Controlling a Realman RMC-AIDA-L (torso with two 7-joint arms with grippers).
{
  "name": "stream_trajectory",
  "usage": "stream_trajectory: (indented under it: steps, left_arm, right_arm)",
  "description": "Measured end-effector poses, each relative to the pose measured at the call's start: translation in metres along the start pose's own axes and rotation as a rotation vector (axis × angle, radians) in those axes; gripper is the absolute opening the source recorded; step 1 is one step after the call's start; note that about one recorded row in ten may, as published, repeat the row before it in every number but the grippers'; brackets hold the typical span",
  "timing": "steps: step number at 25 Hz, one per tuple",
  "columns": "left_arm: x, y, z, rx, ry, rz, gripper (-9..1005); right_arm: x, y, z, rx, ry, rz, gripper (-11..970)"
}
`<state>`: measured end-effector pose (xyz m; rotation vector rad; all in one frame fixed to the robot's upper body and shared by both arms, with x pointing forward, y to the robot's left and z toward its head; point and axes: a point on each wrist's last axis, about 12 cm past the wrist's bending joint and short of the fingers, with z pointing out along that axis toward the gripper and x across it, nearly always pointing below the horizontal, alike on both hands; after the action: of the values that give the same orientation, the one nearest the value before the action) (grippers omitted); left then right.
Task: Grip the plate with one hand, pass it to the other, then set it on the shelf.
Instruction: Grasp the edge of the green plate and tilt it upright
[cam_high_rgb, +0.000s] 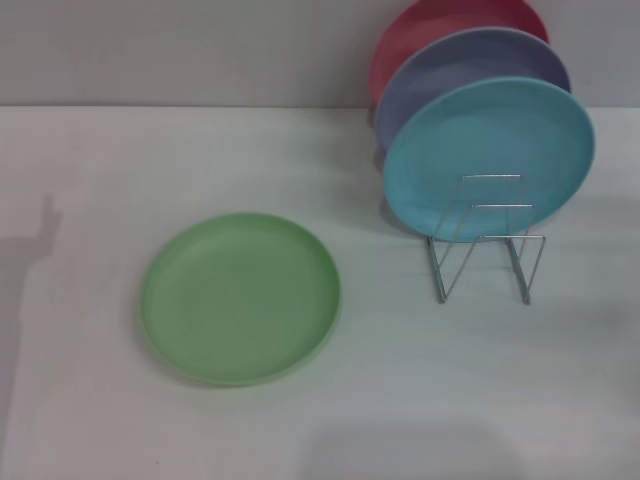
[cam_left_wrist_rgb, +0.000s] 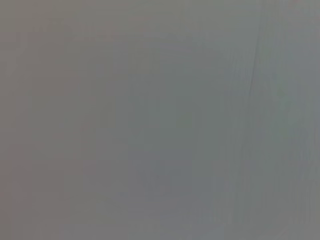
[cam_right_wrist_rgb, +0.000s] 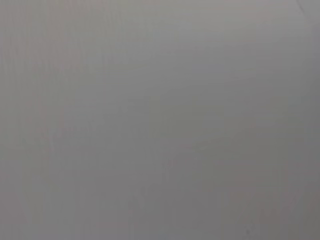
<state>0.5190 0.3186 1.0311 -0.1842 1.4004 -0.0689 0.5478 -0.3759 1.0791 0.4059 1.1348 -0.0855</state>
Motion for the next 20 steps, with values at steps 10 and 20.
stream_trajectory:
  steps: [10,20]
  left_arm:
    - [0.000,0.000,-0.003,0.005,-0.006,-0.003,859]
    - [0.006,0.003,0.003,-0.005,0.066,0.023,859]
  right_arm:
    - [0.003,0.004,-0.004,-0.004,0.007,0.016,641]
    - [0.005,-0.002,-0.013,0.013,0.024,0.012,640]
